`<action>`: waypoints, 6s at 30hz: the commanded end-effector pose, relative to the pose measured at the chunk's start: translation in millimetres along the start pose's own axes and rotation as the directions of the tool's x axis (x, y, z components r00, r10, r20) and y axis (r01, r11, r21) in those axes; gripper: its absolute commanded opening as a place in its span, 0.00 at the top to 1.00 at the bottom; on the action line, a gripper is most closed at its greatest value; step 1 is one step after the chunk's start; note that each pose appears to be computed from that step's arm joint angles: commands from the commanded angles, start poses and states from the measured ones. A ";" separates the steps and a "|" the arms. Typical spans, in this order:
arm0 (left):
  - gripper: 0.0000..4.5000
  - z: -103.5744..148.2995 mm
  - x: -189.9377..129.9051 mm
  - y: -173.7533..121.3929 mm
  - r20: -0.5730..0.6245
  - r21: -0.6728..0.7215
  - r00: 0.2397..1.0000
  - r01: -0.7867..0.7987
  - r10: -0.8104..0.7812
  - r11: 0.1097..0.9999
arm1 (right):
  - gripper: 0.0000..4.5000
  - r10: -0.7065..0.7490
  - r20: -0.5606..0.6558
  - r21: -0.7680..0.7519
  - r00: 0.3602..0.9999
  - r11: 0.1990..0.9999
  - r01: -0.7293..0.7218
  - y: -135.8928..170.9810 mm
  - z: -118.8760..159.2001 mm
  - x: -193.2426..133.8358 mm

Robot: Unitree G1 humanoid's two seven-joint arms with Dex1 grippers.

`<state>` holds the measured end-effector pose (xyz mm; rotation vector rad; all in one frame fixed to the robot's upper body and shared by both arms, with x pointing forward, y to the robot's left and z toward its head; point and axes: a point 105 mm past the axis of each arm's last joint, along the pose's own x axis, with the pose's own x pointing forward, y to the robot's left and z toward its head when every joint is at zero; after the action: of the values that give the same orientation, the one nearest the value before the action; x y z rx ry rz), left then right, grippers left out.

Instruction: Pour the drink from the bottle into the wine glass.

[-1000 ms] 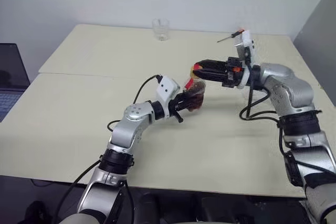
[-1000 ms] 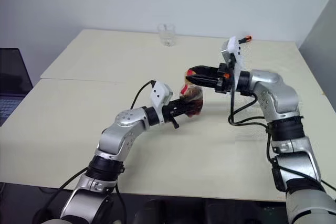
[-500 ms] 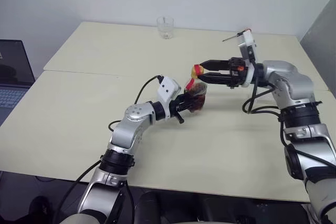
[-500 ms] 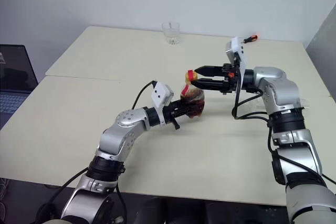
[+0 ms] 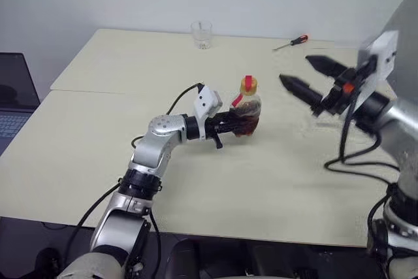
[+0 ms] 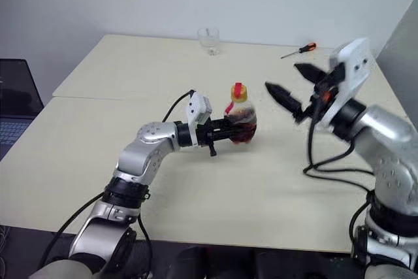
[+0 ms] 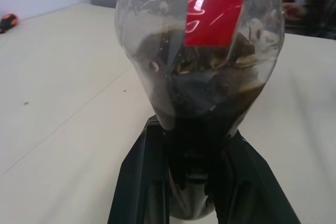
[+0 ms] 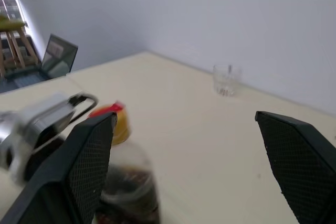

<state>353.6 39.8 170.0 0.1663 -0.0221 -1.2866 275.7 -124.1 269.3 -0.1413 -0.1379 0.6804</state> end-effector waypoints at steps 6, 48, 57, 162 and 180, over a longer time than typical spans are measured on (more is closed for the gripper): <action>0.86 17.3 12.6 1.1 0.040 0.077 0.987 0.152 -0.155 0.985 | 0.00 -0.097 0.017 0.026 0.995 0.995 0.096 27.6 8.0 2.0; 0.86 8.7 25.8 -1.2 0.031 0.089 0.978 0.202 -0.206 0.975 | 0.73 -0.250 0.006 0.133 0.968 0.960 0.247 28.3 11.2 23.5; 0.86 10.6 16.3 -4.7 0.046 0.070 0.984 0.168 -0.171 0.983 | 0.73 0.489 -0.064 -0.053 0.870 0.869 -0.493 28.9 8.7 35.2; 0.88 -10.6 3.6 2.8 -0.025 0.061 0.999 0.038 -0.037 0.997 | 0.00 -0.316 -0.088 0.168 0.945 0.930 0.327 -16.8 -45.1 39.0; 0.89 -10.6 2.1 5.8 -0.031 0.071 0.999 0.034 -0.032 0.997 | 0.00 -0.247 -0.105 0.101 0.963 0.961 0.258 -19.8 -44.2 -1.4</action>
<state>358.9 43.2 136.6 0.2326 0.0553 -1.3114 301.7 -145.3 217.1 -0.0279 0.0258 0.4012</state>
